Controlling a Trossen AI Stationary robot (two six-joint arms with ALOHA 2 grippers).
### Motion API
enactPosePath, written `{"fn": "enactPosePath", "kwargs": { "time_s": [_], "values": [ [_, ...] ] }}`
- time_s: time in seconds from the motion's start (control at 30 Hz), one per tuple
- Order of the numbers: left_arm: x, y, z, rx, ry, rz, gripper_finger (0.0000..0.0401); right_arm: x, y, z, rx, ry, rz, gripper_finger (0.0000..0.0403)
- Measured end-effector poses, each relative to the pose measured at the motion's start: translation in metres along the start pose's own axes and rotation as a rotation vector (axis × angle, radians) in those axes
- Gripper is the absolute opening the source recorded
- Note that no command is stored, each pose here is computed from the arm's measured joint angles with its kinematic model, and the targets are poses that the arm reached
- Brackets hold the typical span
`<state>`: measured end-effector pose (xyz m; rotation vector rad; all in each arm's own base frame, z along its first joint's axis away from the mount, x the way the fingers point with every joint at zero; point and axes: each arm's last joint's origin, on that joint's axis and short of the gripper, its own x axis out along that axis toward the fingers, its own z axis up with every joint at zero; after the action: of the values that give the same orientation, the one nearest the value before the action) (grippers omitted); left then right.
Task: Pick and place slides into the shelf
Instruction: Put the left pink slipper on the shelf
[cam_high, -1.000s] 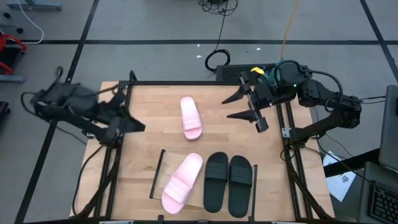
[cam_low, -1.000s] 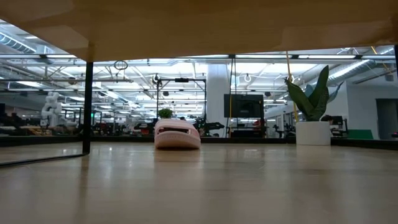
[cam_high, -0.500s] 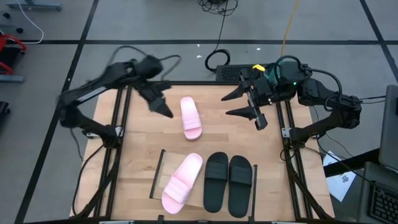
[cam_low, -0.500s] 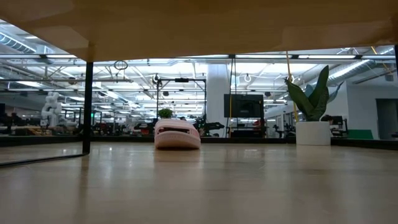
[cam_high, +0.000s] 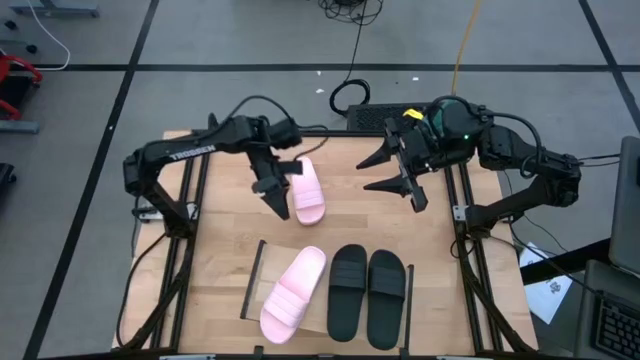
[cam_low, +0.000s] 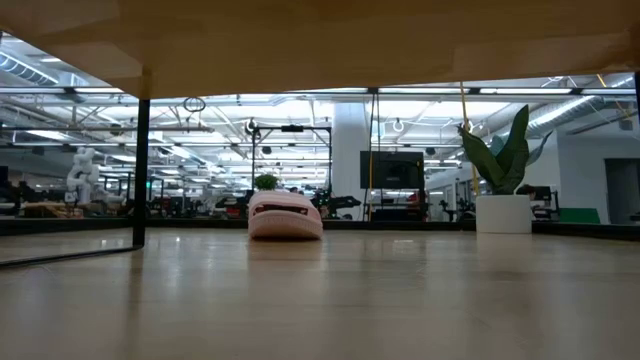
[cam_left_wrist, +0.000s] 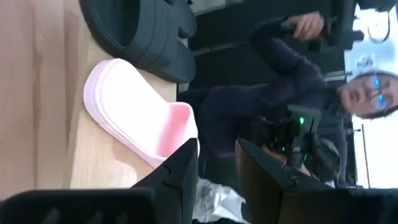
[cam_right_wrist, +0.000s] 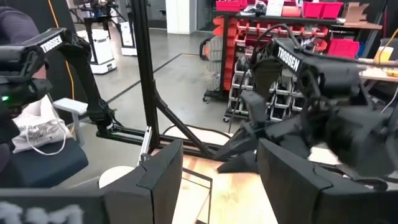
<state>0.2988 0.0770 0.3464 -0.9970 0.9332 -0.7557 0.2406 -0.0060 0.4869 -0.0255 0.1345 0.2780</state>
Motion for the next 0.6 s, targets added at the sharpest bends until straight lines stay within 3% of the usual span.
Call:
{"fn": "enactPosePath", "kwargs": {
  "time_s": [0.3,0.6],
  "values": [
    [0.044,0.028,0.012,-0.033,0.133,-0.049,0.0109,0.000,0.000,0.000,-0.040,0.000,-0.002,0.0196],
    [0.060,0.061,0.023,-0.066,0.164,-0.064,0.0109,0.000,0.000,0.000,-0.043,0.000,-0.002,0.0196]
  ]
}}
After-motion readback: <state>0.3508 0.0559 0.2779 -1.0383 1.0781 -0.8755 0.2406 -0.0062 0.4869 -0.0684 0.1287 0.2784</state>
